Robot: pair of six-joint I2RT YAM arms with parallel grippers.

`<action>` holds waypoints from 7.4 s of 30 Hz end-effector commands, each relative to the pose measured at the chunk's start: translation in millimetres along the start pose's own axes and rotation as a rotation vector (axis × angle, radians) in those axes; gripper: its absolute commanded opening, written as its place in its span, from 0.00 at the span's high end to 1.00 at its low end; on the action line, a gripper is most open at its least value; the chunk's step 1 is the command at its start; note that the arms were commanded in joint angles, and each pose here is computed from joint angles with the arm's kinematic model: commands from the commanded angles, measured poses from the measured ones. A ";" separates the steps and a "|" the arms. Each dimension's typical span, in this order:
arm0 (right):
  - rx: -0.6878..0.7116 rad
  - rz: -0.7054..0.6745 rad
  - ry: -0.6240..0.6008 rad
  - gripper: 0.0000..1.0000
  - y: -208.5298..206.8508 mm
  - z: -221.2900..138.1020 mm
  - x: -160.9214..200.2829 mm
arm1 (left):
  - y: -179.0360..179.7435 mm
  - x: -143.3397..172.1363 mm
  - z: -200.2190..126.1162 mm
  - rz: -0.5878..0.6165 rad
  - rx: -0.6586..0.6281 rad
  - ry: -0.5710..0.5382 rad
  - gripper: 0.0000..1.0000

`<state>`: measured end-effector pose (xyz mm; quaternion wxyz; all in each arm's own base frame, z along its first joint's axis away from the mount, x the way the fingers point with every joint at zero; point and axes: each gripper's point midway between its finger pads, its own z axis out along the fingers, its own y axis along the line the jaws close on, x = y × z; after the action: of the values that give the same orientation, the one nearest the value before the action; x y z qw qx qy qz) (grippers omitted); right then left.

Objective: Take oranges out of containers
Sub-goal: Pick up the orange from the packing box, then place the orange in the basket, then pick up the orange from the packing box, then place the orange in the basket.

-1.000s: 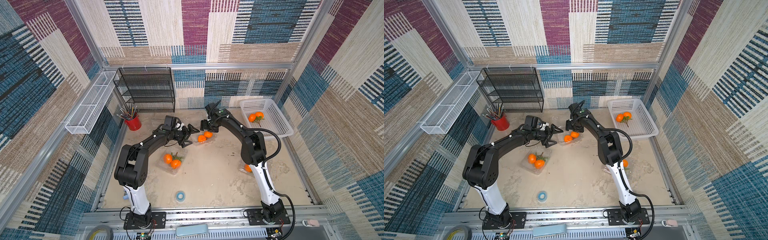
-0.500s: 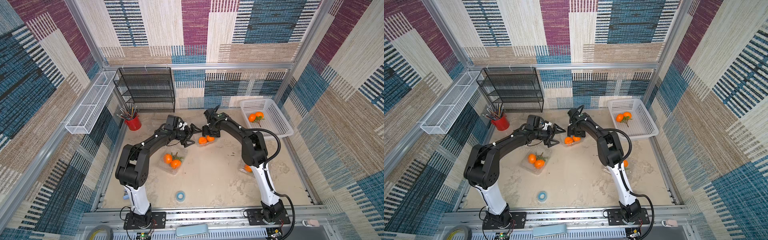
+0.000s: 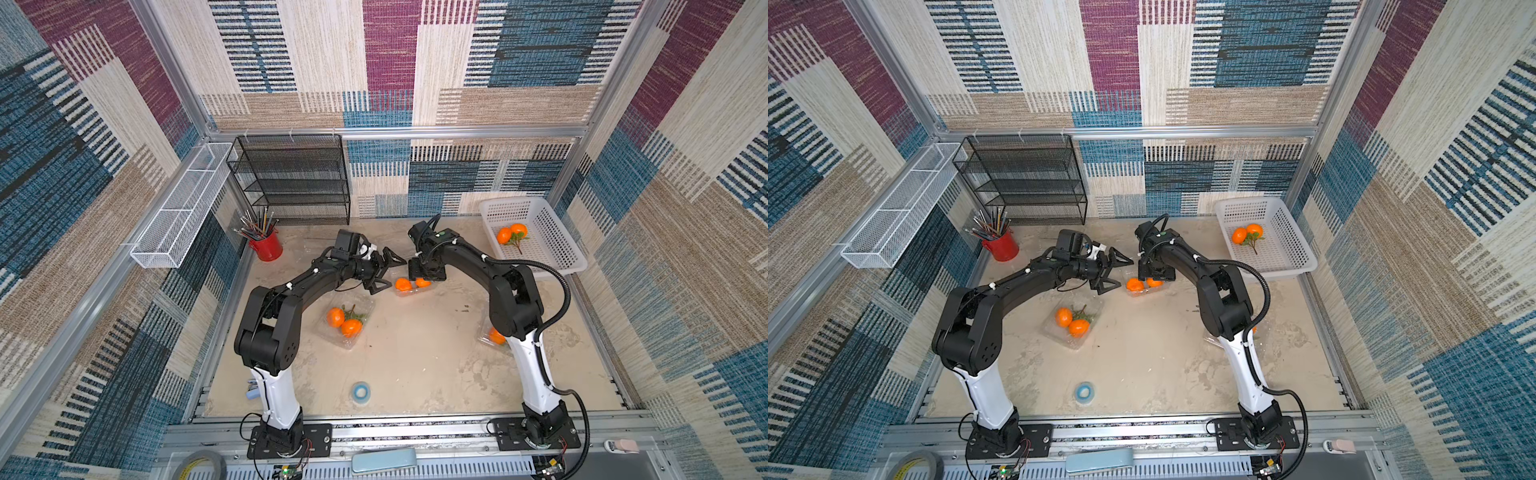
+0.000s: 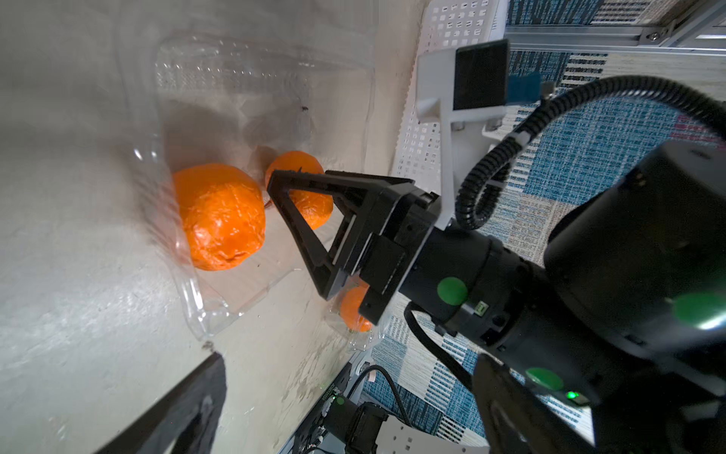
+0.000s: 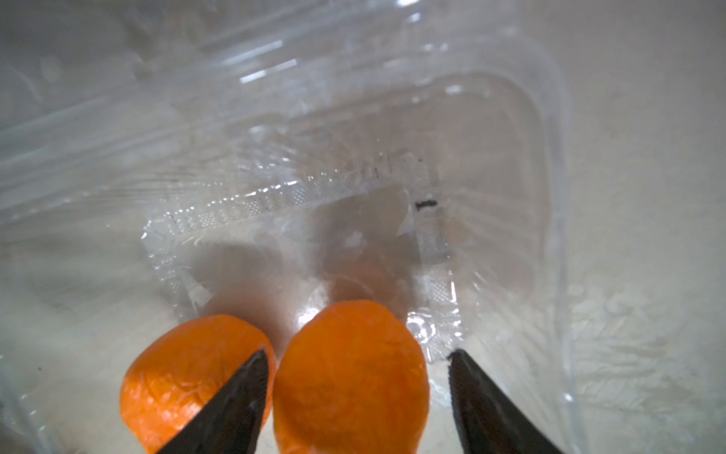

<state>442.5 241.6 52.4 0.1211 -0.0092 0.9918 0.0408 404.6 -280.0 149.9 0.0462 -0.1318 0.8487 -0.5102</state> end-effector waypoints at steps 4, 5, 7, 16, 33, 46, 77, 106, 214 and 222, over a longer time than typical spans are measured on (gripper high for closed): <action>-0.019 0.007 -0.008 0.35 3.9 5.2 -1.1 | -8.3 1.0 1.4 0.012 0.025 0.015 0.01; -0.021 0.007 -0.007 0.36 4.4 5.7 -1.1 | -8.2 1.1 1.5 0.012 0.025 0.016 0.01; -0.023 0.007 -0.003 0.41 5.1 6.9 -0.7 | -9.0 0.8 1.5 0.013 0.027 0.016 0.01; -0.039 0.018 -0.029 0.49 8.8 -7.2 -9.3 | -11.7 -2.8 1.7 0.009 0.028 0.006 0.01; -0.184 0.172 -0.234 0.50 -21.6 -110.2 -101.8 | -71.6 -5.8 -9.8 0.121 0.047 -0.075 0.01; -0.202 0.525 -0.373 0.50 -219.0 -154.0 -141.6 | -155.2 25.1 36.2 0.221 0.132 0.015 0.01; -0.154 0.674 -0.405 0.25 -316.3 -68.3 -98.2 | -146.5 52.4 94.0 0.264 -0.010 0.143 0.01; -0.433 0.217 -0.396 0.02 -47.0 -142.3 -101.8 | -40.3 -7.8 -62.1 0.172 -0.237 -0.132 0.01; -0.265 0.718 -0.586 0.51 -282.9 -128.0 -156.6 | -195.6 40.6 33.7 0.176 0.049 0.094 0.01; -0.247 0.740 -0.581 0.50 -304.6 -99.4 -159.4 | -185.6 55.0 58.2 0.169 0.017 0.135 0.01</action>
<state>568.8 -68.3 159.7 0.3471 0.3495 0.8487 0.1925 400.1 -425.3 293.2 0.0338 -0.0338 0.8496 -0.5252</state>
